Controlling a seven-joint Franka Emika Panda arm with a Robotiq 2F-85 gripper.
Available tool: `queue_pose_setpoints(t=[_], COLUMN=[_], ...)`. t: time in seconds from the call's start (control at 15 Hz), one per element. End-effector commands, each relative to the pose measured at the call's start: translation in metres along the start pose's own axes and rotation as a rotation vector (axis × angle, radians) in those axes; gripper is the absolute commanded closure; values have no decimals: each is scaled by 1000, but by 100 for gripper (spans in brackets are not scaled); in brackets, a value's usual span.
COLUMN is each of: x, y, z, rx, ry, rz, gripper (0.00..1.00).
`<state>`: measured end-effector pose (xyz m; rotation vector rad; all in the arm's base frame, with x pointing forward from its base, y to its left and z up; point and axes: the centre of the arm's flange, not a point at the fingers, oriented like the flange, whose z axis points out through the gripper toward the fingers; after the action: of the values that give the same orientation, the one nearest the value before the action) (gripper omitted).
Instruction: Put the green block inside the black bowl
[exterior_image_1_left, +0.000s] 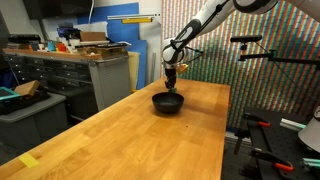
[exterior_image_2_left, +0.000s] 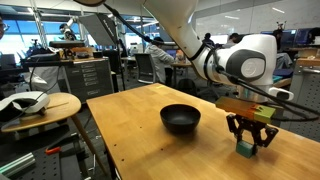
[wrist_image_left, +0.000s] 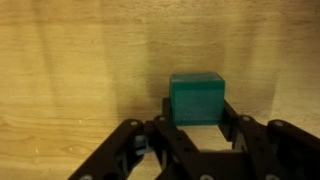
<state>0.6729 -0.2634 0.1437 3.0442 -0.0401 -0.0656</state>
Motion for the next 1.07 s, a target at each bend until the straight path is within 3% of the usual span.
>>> queue_pose_setpoints(t=[0.0, 0.53, 1.0], x=[-6, -32, -46], y=[6, -5, -71], z=[-23, -93, -142], rx=[20, 8, 6], ry=[13, 55, 70], rz=[9, 31, -10], gripper=[78, 78, 78])
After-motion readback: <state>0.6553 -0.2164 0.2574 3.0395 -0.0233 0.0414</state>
